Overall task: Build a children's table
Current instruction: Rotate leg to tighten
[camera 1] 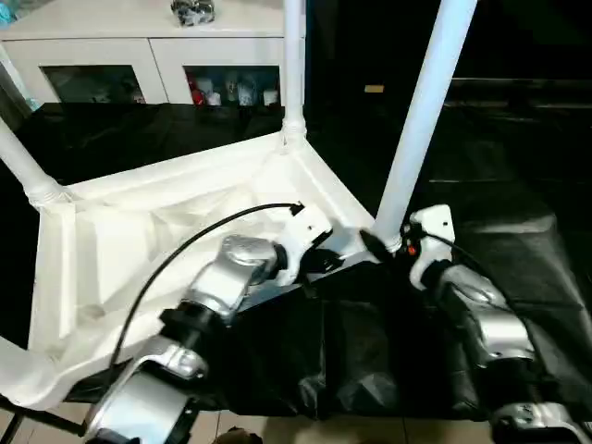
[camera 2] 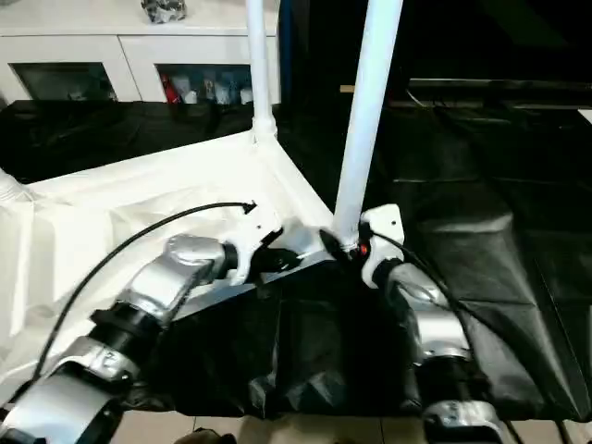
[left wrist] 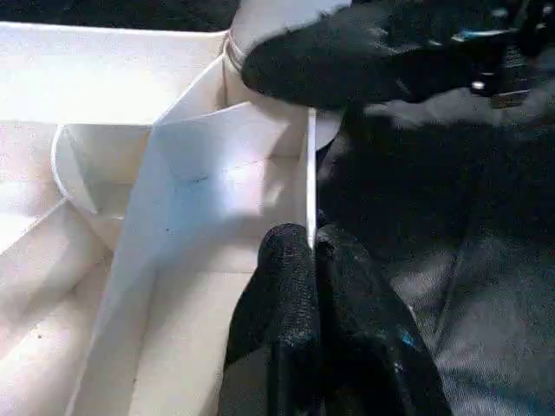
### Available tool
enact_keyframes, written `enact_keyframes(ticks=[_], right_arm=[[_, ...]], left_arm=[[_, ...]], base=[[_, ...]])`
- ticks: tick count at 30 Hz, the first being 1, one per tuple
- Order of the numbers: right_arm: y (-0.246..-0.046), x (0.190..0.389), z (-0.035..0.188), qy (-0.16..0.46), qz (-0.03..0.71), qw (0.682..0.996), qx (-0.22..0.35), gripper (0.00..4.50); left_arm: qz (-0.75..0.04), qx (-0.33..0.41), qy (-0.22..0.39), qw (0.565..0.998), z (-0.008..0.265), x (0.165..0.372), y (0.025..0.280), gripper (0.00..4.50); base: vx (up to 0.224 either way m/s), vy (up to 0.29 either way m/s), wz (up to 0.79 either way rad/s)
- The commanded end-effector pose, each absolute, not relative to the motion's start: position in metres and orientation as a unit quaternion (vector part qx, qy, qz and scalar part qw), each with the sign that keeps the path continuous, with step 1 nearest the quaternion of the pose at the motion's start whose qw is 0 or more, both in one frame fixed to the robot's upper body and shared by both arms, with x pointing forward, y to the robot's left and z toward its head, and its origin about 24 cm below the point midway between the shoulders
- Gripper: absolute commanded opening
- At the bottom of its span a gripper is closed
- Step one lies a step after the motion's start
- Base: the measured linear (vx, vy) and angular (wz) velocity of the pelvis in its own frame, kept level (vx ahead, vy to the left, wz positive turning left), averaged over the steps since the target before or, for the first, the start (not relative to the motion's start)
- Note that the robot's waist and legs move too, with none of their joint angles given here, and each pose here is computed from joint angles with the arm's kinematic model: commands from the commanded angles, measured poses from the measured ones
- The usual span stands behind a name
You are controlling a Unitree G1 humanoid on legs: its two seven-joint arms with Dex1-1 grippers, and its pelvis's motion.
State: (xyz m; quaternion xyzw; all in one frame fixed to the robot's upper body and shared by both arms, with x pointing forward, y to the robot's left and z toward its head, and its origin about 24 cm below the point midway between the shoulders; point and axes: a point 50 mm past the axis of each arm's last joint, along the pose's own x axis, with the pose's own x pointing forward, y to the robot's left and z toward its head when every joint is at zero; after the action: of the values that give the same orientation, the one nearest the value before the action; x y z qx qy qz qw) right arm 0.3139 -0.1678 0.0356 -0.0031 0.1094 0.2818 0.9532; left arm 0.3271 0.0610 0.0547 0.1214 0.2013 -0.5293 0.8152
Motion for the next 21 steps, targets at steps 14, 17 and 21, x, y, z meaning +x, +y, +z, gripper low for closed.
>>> enact_keyframes(ticks=[14,17,21], right_arm=[[-0.171,0.278,0.042,0.155,0.537,0.828,-0.046,3.76],[-0.171,0.276,0.041,0.167,0.555,0.812,-0.063,3.42],[-0.169,0.274,0.040,0.176,0.568,0.801,-0.070,3.03]], left_arm=[[-0.642,0.152,0.181,0.729,0.067,0.316,0.082,0.00],[-0.654,0.153,0.186,0.717,0.068,0.314,0.084,0.00],[-0.662,0.154,0.189,0.708,0.068,0.312,0.085,0.00]], base=[[0.000,0.000,0.00],[0.000,0.000,0.00],[0.000,0.000,0.00]])
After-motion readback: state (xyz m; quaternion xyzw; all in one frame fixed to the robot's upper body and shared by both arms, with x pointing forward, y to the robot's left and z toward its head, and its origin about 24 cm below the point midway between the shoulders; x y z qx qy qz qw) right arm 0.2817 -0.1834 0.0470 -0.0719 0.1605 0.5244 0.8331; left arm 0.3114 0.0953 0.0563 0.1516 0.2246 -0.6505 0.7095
